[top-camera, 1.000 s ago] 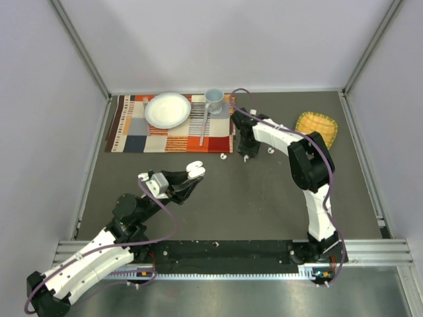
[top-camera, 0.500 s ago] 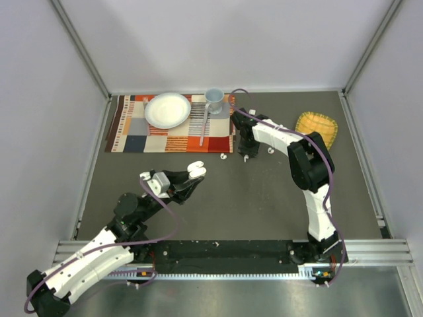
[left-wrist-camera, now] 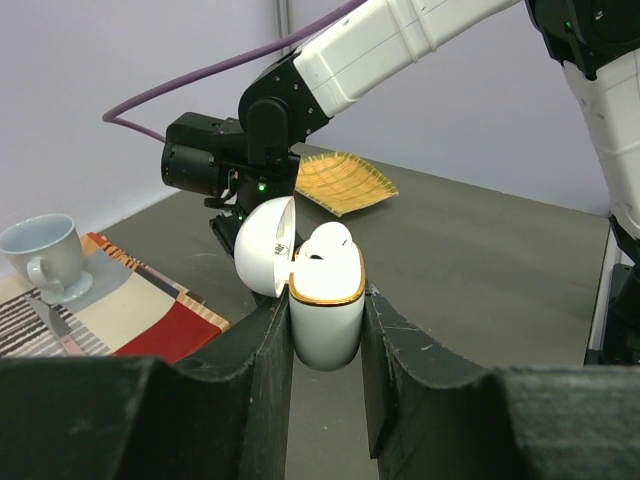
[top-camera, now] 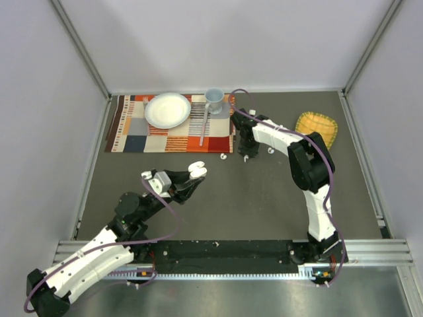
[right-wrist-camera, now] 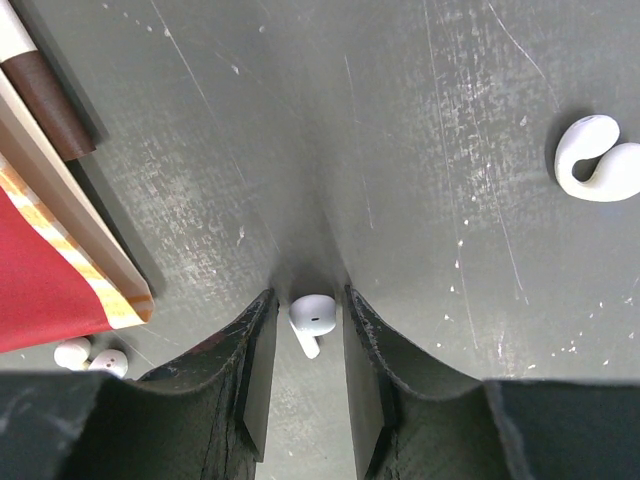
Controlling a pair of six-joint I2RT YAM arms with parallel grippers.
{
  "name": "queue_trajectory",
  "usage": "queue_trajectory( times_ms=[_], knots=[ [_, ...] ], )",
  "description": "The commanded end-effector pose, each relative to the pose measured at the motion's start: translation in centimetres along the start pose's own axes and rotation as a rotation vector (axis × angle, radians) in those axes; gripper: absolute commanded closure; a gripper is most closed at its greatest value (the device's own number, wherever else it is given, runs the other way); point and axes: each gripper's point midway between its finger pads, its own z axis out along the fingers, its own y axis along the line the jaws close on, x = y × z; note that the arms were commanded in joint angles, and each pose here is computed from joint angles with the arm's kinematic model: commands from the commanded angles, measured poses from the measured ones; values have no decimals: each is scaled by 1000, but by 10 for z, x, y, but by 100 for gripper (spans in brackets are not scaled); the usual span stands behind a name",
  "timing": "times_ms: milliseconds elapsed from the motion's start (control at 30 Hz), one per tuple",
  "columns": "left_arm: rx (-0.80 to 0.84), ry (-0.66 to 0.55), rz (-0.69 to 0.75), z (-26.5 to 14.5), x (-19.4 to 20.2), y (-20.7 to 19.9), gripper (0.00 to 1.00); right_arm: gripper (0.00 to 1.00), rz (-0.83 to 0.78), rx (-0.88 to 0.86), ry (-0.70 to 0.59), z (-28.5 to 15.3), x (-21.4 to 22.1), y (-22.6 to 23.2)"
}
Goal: Insert the wireless bluetooth earbuds into the charging case
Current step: Pick up the left earbud from the center of the board.
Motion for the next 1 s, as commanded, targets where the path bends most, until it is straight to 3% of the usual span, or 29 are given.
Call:
queue_trajectory(
  times_ms=[0,67,300,367,533,967],
  knots=[
    [15,-69,0,3,-19,-3,100,69,-10,6,52,8,25,1],
    [15,-66,-1,3,-18,-3,100,74,-9,6,52,9,25,0],
    [10,-63,0,3,-17,-2,100,76,-6,11,58,13,28,0],
    [13,-63,0,3,-18,-2,100,92,-4,12,51,11,26,-1],
    [10,-63,1,3,-18,-2,100,100,2,14,40,8,24,-4],
    [14,-54,-10,6,-17,-2,100,100,22,-98,-118,-48,0,-8]
  ],
)
